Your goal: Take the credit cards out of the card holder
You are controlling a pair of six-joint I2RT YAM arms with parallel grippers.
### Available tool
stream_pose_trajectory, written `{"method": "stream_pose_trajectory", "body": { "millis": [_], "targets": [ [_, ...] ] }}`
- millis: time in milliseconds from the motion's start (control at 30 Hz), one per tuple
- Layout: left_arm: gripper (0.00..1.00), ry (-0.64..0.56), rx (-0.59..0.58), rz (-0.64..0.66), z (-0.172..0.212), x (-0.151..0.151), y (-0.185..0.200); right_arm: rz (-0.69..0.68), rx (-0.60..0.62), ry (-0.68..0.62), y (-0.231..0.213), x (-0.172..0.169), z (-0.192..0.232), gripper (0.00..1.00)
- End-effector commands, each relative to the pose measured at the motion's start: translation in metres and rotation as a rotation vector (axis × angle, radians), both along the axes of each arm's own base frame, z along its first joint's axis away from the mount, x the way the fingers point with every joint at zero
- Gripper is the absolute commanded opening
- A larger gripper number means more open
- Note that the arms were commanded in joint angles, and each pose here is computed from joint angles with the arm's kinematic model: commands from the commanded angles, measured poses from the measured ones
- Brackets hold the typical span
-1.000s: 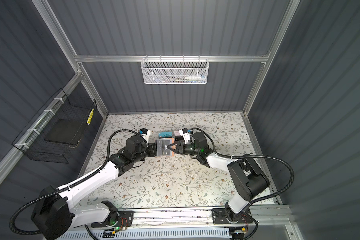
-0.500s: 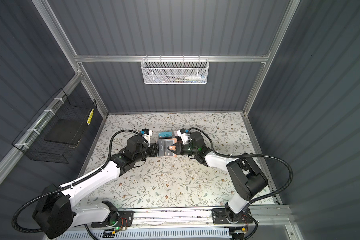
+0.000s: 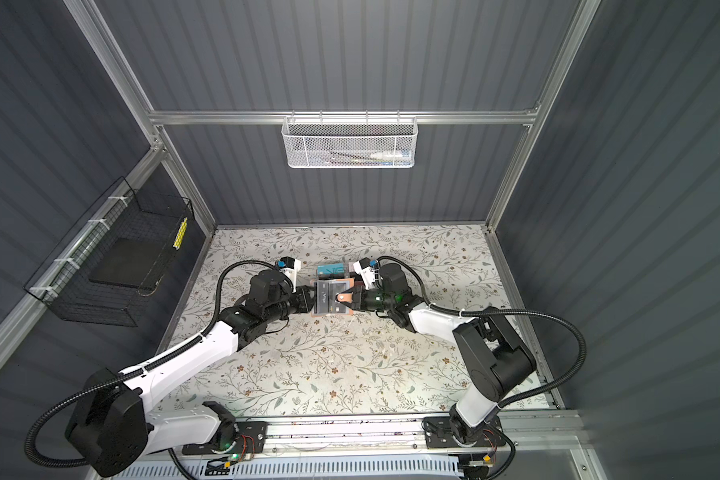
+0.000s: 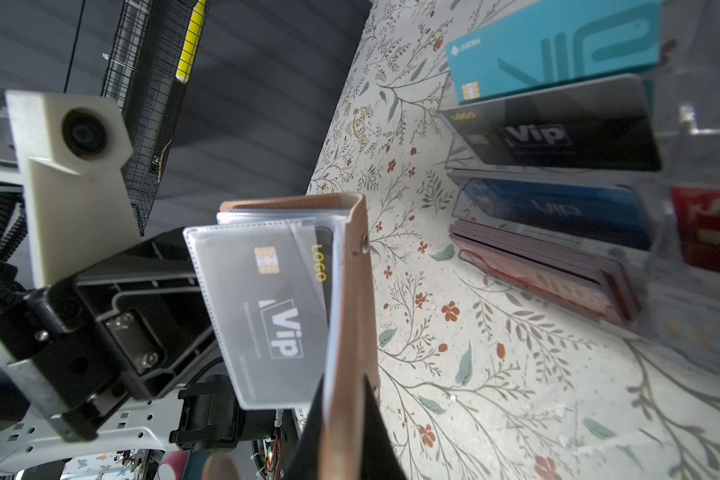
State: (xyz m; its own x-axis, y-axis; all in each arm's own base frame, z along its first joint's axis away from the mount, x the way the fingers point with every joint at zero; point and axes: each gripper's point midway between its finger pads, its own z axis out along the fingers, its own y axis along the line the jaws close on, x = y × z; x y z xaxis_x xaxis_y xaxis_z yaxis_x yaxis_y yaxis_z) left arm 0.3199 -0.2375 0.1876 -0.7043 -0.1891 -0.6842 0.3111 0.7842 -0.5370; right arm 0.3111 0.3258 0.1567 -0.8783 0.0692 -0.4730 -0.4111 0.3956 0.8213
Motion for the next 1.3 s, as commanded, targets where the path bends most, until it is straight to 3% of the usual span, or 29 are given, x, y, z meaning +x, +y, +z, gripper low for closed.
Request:
{"method": "stream_pose_trajectory", "body": {
  "millis": [0,200,467,700,933,1267],
  "targets": [
    [0.24,-0.017,-0.028,0.010,0.006,0.002,0.002,-0.011,-0.004,-0.002,0.000,0.002,0.016,0.00],
    [0.48,0.000,-0.035,0.047,0.003,0.003,0.011,-0.033,-0.015,0.021,-0.001,0.003,0.018,0.00],
    [0.64,0.028,-0.054,0.106,0.002,-0.006,0.028,-0.025,-0.043,0.079,0.009,-0.011,-0.002,0.00],
    [0.75,0.018,-0.039,0.197,-0.006,-0.031,0.060,-0.012,-0.047,0.102,0.019,-0.025,-0.018,0.00],
    [1.00,0.031,-0.101,0.198,-0.012,-0.048,0.065,-0.032,-0.069,0.175,0.016,-0.037,-0.058,0.00],
    [1.00,0.142,-0.272,0.094,-0.045,-0.053,0.032,-0.111,-0.194,0.215,-0.002,-0.040,-0.110,0.00]
  ]
}}
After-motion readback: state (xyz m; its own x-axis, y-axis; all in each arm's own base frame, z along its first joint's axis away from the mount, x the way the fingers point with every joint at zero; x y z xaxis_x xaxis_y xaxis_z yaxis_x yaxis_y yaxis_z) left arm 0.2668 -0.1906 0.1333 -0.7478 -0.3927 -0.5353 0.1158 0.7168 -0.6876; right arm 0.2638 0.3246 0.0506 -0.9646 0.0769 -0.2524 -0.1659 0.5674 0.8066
